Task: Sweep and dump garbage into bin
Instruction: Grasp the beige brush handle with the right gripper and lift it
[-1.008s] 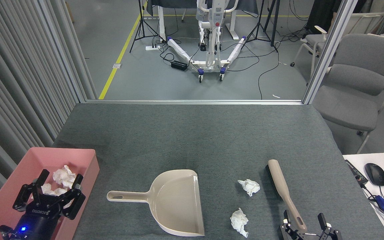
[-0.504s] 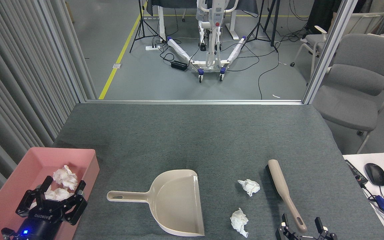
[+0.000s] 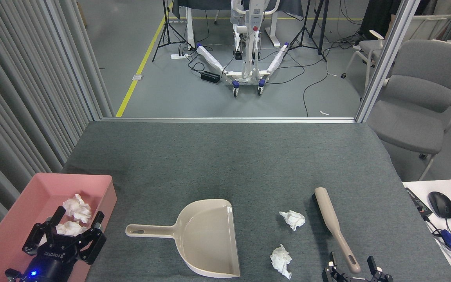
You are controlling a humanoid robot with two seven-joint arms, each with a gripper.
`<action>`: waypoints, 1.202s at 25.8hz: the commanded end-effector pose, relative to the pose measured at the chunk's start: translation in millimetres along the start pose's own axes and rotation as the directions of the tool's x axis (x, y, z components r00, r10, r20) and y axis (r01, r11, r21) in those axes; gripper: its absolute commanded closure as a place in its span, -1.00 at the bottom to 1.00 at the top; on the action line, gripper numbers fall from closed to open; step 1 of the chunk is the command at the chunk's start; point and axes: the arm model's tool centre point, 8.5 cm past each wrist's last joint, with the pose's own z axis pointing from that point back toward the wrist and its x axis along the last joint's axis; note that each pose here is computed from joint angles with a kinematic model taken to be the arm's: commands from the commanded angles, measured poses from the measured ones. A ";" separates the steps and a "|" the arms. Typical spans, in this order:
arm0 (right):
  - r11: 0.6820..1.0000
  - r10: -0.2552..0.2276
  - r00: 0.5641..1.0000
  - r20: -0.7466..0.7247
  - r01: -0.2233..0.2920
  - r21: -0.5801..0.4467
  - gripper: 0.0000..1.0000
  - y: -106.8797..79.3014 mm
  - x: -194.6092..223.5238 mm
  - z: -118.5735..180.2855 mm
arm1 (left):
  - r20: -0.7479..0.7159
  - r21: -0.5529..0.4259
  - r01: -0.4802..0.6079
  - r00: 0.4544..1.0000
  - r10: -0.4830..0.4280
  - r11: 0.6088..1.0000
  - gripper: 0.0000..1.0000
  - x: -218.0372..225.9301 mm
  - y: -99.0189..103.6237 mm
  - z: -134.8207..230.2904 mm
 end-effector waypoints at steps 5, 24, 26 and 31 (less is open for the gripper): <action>1.000 -0.003 1.000 -0.002 0.003 0.002 -0.96 2.4 1.0 -0.8 | -0.004 0.003 -0.017 1.000 0.017 1.000 -1.00 4.6 -1.2 -1.2; 1.000 0.001 1.000 -0.009 -0.001 0.002 -0.58 2.0 -0.3 -14.7 | -0.010 0.010 -0.033 0.999 0.033 0.999 -1.00 7.8 -1.9 -3.7; 1.000 0.001 1.000 -0.006 -0.001 0.005 -0.21 2.5 -0.6 -14.7 | -0.010 0.010 -0.033 0.999 0.033 0.999 -1.00 7.5 -2.0 -4.1; 0.999 0.002 1.000 0.012 -0.003 0.039 0.79 10.6 -0.8 -13.2 | -0.011 0.010 -0.033 0.999 0.033 0.999 -1.00 7.3 -2.0 -4.5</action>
